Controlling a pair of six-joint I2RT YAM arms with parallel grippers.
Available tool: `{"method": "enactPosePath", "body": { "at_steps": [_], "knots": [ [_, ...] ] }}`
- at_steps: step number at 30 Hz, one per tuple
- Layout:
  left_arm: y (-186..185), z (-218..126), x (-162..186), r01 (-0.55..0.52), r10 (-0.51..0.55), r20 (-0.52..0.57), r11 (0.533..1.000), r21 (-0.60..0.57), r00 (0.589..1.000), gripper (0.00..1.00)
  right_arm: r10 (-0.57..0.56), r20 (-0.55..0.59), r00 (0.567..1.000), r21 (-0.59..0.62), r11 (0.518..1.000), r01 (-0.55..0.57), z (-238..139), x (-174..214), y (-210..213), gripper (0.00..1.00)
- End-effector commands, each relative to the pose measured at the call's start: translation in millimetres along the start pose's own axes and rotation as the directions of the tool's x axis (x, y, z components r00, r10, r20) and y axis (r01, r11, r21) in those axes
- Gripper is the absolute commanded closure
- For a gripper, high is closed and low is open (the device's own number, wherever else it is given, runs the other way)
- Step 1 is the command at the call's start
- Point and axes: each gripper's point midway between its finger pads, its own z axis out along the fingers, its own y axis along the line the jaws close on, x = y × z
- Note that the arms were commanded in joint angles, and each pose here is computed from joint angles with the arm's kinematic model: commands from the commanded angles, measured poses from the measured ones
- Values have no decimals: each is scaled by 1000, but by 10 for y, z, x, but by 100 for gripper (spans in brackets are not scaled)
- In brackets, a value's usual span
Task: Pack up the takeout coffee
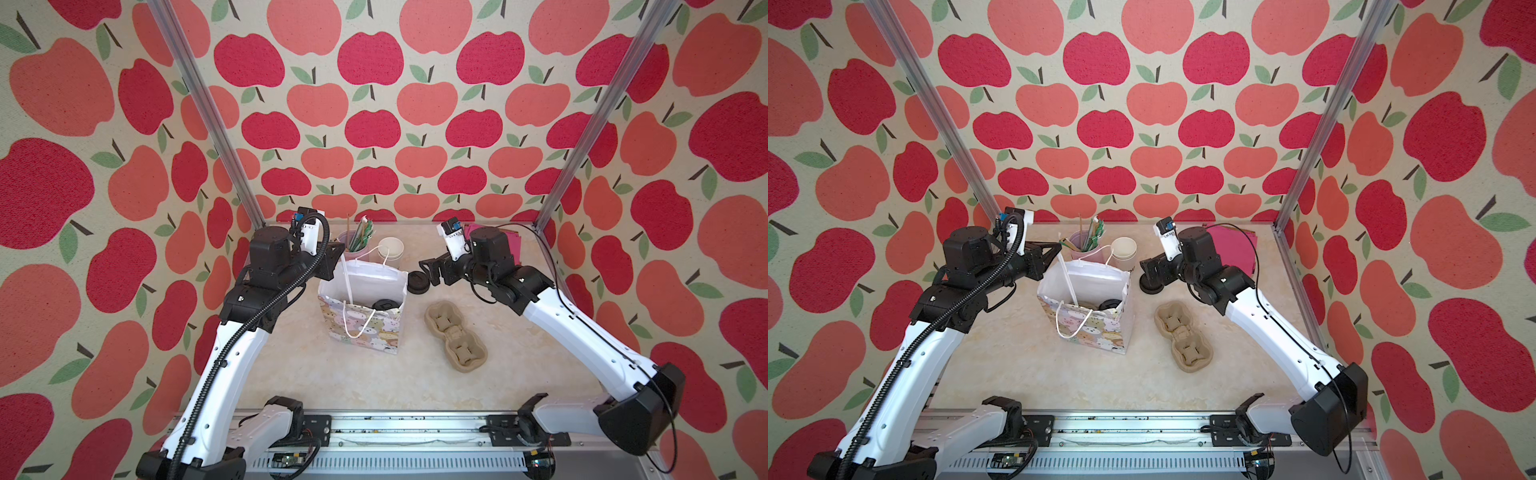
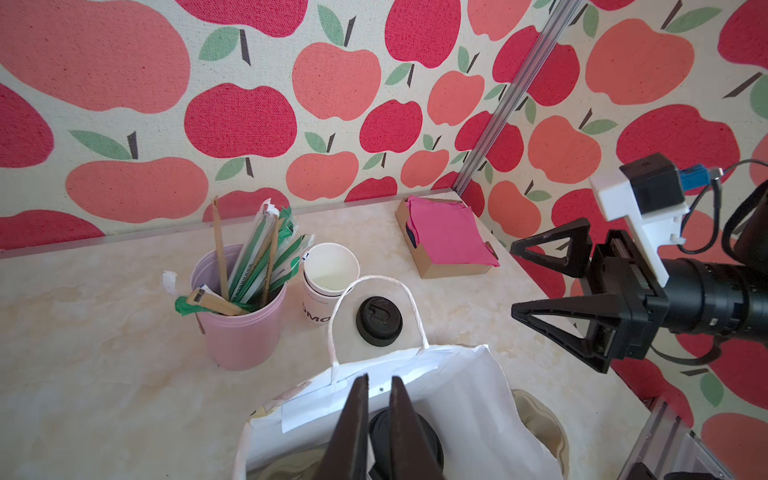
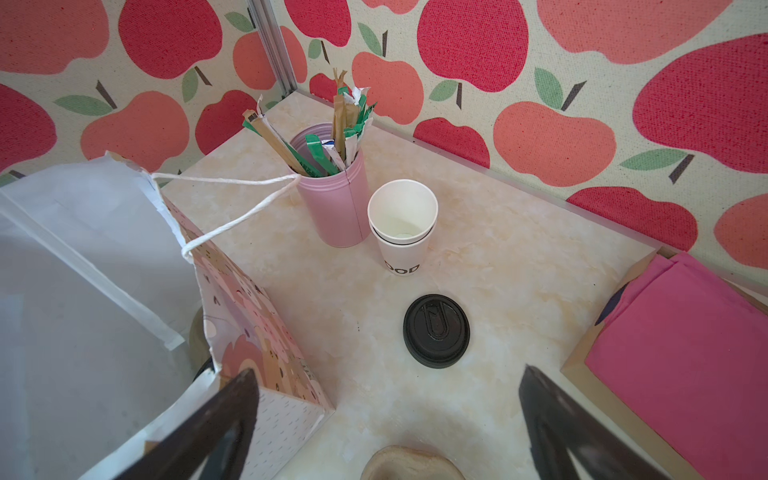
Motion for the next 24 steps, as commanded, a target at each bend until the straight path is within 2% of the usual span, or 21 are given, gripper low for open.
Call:
{"method": "enactPosePath", "body": {
  "at_steps": [1,10,15,20,24],
  "knots": [
    [51,4,6,-29,29,1,999,-34,1000,77,8,20,1000,25,1000,-8,-51,-22,-60,1],
    [60,-8,-107,-49,51,31,998,-50,998,56,12,17,1000,68,998,-13,-67,19,-164,1],
    [12,24,-110,-47,47,34,999,-15,998,42,72,7,997,175,982,-72,-136,81,-523,1],
    [-145,69,-89,-63,61,30,996,65,998,32,207,-53,977,328,927,-179,-205,345,-1129,1],
    [-228,116,-63,-84,81,28,992,94,996,27,333,-74,940,450,852,-266,-308,611,-1648,1]
  ]
}}
